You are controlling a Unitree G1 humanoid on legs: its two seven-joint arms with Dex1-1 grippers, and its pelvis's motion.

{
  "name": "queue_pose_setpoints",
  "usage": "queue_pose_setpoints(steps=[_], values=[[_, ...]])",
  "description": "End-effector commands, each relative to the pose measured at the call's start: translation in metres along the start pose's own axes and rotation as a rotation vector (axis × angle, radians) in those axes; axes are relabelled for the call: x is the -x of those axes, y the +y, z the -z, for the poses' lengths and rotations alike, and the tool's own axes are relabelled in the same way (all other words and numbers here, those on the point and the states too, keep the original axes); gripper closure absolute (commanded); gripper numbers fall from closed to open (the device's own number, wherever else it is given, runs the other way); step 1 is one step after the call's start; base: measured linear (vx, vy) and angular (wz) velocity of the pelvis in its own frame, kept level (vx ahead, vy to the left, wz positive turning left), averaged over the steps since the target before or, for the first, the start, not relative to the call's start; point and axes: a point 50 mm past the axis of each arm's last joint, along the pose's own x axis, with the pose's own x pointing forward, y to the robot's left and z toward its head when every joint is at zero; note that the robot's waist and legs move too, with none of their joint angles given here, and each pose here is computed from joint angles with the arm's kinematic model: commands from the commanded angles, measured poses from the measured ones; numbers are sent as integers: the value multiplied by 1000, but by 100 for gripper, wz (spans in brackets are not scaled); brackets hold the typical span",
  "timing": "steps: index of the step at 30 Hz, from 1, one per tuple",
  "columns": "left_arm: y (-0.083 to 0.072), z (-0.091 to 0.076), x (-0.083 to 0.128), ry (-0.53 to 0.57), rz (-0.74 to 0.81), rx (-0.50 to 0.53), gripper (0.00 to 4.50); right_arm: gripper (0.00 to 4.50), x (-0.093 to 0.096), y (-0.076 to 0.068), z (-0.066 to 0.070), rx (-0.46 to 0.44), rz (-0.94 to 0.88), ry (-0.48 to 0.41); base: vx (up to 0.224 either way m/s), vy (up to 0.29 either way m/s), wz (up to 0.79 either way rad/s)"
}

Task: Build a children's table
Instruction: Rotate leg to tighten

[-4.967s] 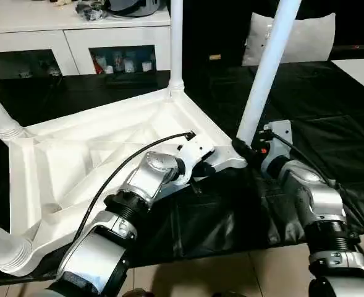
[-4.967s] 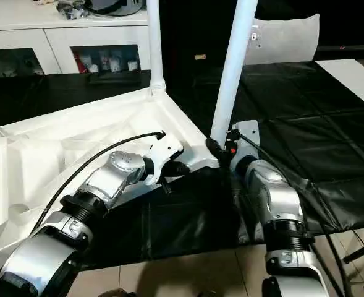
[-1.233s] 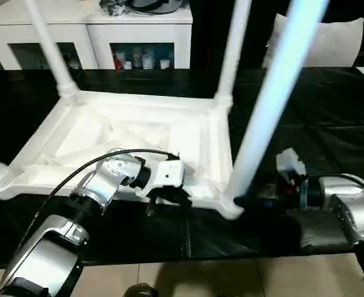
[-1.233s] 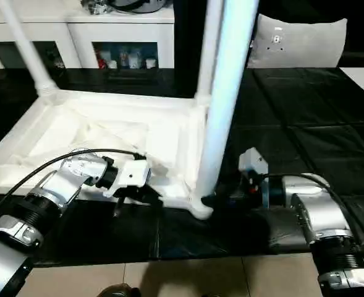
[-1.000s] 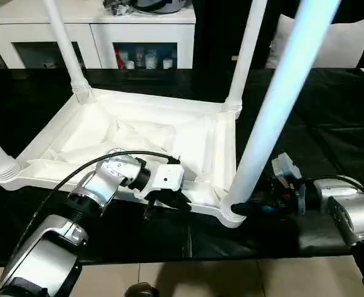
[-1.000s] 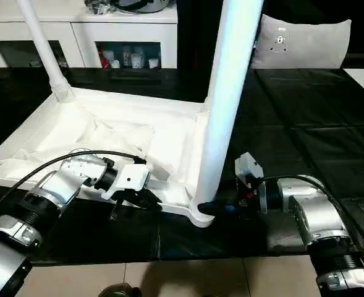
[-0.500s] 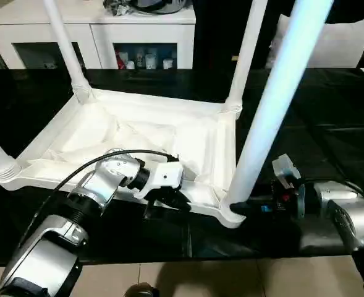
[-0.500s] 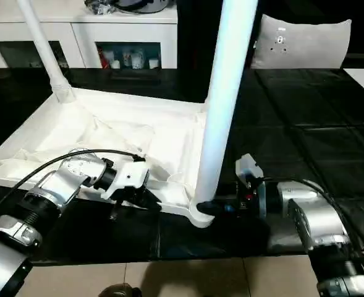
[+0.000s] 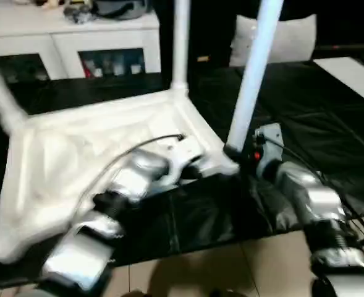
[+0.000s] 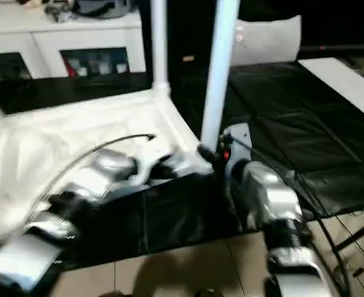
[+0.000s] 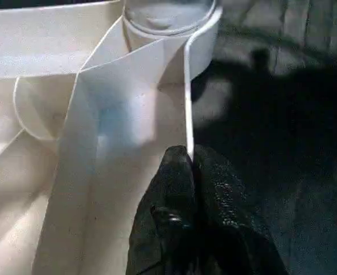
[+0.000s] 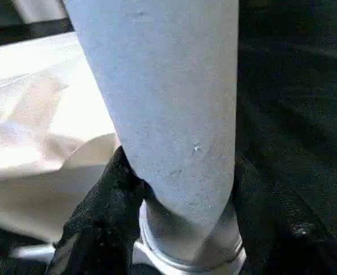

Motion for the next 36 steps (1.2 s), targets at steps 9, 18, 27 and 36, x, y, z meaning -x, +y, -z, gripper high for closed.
queue_pose_setpoints(steps=[9,18,27,36], values=[[-5,-8,-1,-40,34,-59,450,108,1,14,10,-17,-130,-49,0,0,0],[0,11,20,-44,182,-211,450,54,46,-15,0,167,-372,-37,0,0,0],[-1,24,40,-4,376,-392,450,17,77,-28,-7,306,-615,76,0,0,0],[-4,32,57,47,561,-513,450,100,80,-15,-5,340,-815,153,0,0,0]])
